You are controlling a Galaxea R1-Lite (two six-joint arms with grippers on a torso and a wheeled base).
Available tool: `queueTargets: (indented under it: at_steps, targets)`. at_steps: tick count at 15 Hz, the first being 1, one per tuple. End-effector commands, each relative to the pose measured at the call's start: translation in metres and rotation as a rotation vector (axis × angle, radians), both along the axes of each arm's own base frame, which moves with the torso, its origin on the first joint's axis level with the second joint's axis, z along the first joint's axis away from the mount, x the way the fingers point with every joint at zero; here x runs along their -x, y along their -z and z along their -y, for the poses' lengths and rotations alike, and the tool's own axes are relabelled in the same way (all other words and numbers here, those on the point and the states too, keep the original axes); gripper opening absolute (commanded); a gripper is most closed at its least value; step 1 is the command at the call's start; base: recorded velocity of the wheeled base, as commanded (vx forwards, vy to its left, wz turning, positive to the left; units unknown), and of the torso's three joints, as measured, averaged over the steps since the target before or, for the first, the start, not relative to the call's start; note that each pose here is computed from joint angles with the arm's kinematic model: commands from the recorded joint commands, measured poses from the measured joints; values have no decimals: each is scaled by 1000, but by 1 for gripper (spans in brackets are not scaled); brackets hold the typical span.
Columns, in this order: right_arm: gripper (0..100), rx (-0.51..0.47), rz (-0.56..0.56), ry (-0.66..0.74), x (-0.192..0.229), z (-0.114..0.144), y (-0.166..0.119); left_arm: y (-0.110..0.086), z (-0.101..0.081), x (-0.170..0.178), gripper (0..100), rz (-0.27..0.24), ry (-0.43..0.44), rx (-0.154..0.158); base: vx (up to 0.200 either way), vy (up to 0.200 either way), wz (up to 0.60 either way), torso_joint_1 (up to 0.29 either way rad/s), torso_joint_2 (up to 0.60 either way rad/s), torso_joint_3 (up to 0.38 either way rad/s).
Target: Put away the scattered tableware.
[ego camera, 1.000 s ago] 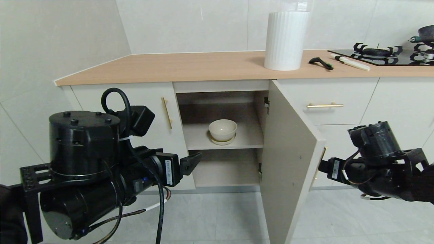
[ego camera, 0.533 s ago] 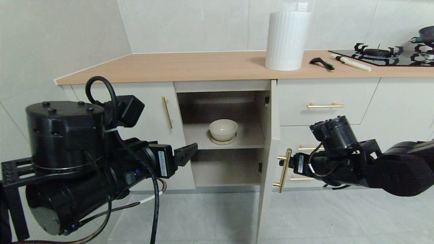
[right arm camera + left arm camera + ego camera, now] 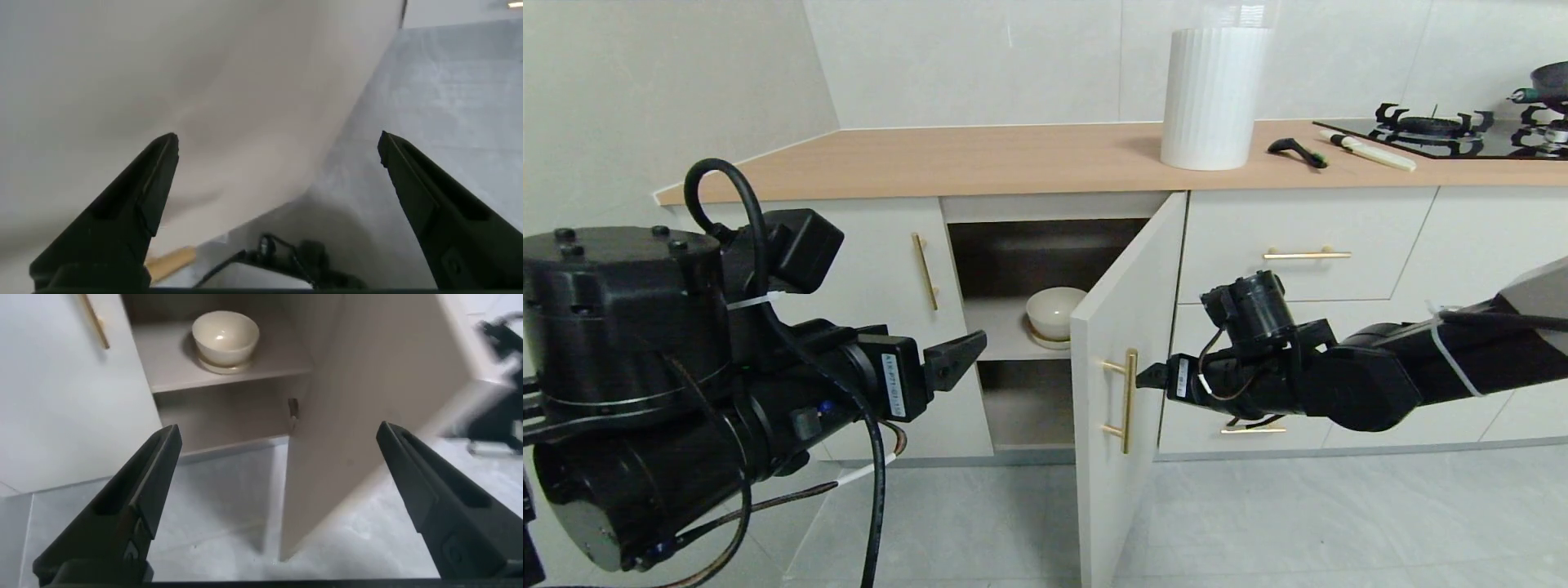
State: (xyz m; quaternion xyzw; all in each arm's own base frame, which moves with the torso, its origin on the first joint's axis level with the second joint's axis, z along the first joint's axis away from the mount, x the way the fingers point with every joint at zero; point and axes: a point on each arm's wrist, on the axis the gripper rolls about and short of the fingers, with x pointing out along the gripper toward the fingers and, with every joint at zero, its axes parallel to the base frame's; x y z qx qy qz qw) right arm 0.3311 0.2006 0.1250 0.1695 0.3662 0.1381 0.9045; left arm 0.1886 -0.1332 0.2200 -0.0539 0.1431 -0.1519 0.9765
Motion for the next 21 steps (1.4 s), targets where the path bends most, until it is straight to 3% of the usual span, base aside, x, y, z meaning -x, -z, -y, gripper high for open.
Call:
queueTargets:
  at_steps: [1, 6, 9, 11, 14, 18, 21]
  targets:
    - [100, -13, -6, -25, -11, -13, 11, -3, -2, 3, 100, 13, 0, 8, 0, 0, 0, 0, 0, 0]
    - [100, -28, 4, -47, -29, -35, 32, -7, -5, 6, 100, 33, 5, -7, 0, 0, 0, 0, 0, 0]
    - [100, -115, 41, -26, -34, -51, 48, -6, -4, 7, 100, 34, -6, -14, 0, 0, 0, 0, 0, 0]
    - [100, -123, 49, -24, -34, -51, 46, -6, -4, 7, 100, 34, -5, -14, 0, 0, 0, 0, 0, 0]
    - [100, -145, 34, -8, -35, -52, 48, -6, -7, 11, 100, 50, 6, -53, 0, 0, 0, 0, 0, 0]
    - [100, -155, 35, -3, -36, -52, 51, -7, -8, 13, 100, 55, 9, -54, 0, 0, 0, 0, 0, 0]
    - [100, -165, 31, 5, -37, -53, 51, -8, -8, 13, 100, 56, 8, -52, 200, 0, 0, 1, -1, 5]
